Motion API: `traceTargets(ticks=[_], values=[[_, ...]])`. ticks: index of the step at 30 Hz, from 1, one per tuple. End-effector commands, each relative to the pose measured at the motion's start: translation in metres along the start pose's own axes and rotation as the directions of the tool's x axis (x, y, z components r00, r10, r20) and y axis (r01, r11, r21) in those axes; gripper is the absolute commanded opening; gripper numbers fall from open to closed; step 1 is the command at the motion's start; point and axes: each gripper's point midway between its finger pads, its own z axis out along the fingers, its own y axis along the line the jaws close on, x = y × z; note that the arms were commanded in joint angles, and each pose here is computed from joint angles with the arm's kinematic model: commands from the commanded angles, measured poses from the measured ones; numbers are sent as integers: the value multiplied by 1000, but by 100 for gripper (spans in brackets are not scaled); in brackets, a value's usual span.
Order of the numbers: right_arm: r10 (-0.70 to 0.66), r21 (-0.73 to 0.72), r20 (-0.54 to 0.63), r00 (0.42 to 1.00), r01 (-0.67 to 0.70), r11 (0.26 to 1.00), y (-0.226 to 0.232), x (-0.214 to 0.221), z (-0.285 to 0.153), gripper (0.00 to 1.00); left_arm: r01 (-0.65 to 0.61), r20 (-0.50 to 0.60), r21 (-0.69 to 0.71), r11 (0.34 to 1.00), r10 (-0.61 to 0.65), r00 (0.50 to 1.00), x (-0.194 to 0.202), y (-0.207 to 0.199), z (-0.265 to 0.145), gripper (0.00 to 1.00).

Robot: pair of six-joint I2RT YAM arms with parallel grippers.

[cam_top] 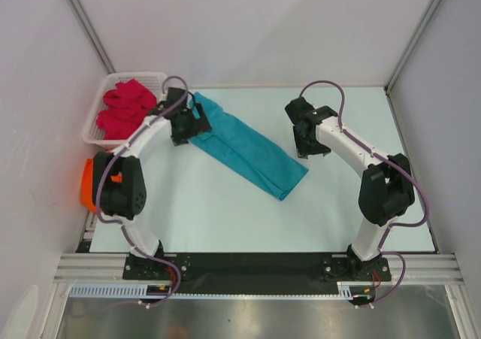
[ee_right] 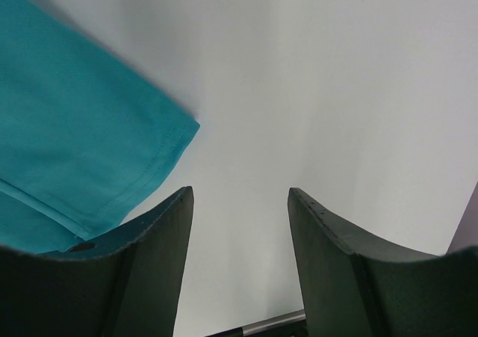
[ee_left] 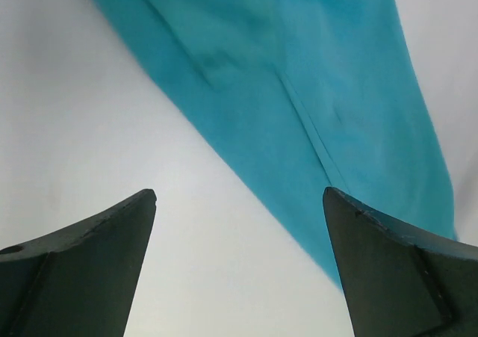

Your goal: Fold and stack the t-shirts

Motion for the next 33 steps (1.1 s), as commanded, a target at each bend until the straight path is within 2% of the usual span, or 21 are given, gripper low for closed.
traceTargets(ticks=[1, 2, 5, 8, 16, 22, 33], values=[[20, -26, 20, 1000, -19, 999, 2, -9, 10, 59, -64, -10, 197, 978, 67, 998, 60, -66, -23, 100], [26, -39, 22, 999, -25, 999, 3, -11, 13, 59, -89, -44, 221, 971, 101, 994, 90, -75, -24, 100], [68, -94, 4, 998, -68, 993, 6, -16, 30, 59, -126, -71, 271, 954, 150, 986, 131, -101, -27, 100], [77, -105, -11, 997, -78, 991, 8, -17, 45, 59, -140, -104, 344, 928, 186, 977, 166, -127, -31, 100], [84, -97, -33, 996, -87, 991, 0, -10, 58, 59, -223, -137, 367, 903, 289, 948, 239, -160, -23, 100], [109, -85, -40, 993, -113, 990, -14, -9, 62, 59, -244, -178, 399, 884, 335, 925, 275, -180, -20, 100], [123, -76, -57, 991, -127, 989, -19, -7, 71, 58, -264, -194, 424, 866, 372, 908, 303, -201, -26, 98]])
